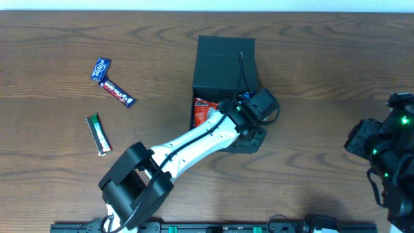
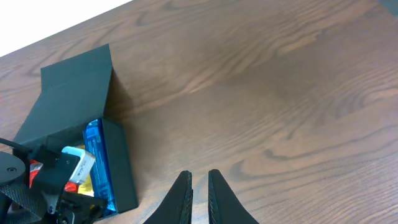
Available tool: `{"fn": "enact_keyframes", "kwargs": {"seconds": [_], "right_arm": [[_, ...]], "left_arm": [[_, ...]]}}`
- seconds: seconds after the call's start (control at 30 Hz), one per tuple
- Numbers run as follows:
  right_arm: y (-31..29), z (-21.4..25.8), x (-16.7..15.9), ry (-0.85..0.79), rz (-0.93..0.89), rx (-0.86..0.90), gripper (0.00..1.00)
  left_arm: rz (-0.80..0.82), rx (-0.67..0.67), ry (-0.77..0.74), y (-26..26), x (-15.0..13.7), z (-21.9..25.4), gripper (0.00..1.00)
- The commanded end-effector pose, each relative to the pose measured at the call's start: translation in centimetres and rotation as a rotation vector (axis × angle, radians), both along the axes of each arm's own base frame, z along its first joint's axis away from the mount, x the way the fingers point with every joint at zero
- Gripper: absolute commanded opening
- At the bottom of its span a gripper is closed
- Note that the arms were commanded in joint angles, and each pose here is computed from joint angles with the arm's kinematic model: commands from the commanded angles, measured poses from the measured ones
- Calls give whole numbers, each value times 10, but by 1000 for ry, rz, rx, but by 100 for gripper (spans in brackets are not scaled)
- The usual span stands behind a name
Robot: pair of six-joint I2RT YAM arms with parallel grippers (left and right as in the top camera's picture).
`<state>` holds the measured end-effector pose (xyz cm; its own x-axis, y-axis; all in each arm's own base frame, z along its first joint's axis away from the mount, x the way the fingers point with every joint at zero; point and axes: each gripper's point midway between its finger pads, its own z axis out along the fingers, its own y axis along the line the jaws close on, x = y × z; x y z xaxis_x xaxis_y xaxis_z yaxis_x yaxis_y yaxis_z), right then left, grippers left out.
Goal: Pack container
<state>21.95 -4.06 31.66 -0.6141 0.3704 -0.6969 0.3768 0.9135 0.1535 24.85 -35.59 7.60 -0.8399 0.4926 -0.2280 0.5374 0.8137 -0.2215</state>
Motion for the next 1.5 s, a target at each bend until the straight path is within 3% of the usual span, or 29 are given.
{"fn": "enact_keyframes", "kwargs": {"seconds": [0.0,0.2,0.33,0.43,0.57,0.67,0.93,1.07,1.2,1.47], "right_arm": [[-3,7,-2,-18,-7,-21,10],[-3,7,-2,-19,-7,-21,10],[-4,10,0,-30,-9,-24,10],[-5,11,3,-38,-6,-36,10],[-6,9,11,-27,-5,-35,11],[-7,4,20,-7,-4,-33,10],[-12,-10,58,24,-4,-28,11],[-15,-18,80,33,-4,-27,13],[-17,-27,99,43,-4,-26,14],[-14,-56,137,84,25,10,16]], "left_arm": [[-11,15,3,3,3,-6,6],[48,-75,-134,10,31,63,6],[309,-8,-364,79,81,122,9],[453,70,-421,137,108,135,12],[619,131,-398,203,139,127,13],[743,151,-368,250,156,120,20],[1167,89,-211,323,166,95,25],[1270,119,-148,338,172,66,26],[1380,152,-79,345,176,31,35],[1586,184,17,355,182,-28,33]]}}
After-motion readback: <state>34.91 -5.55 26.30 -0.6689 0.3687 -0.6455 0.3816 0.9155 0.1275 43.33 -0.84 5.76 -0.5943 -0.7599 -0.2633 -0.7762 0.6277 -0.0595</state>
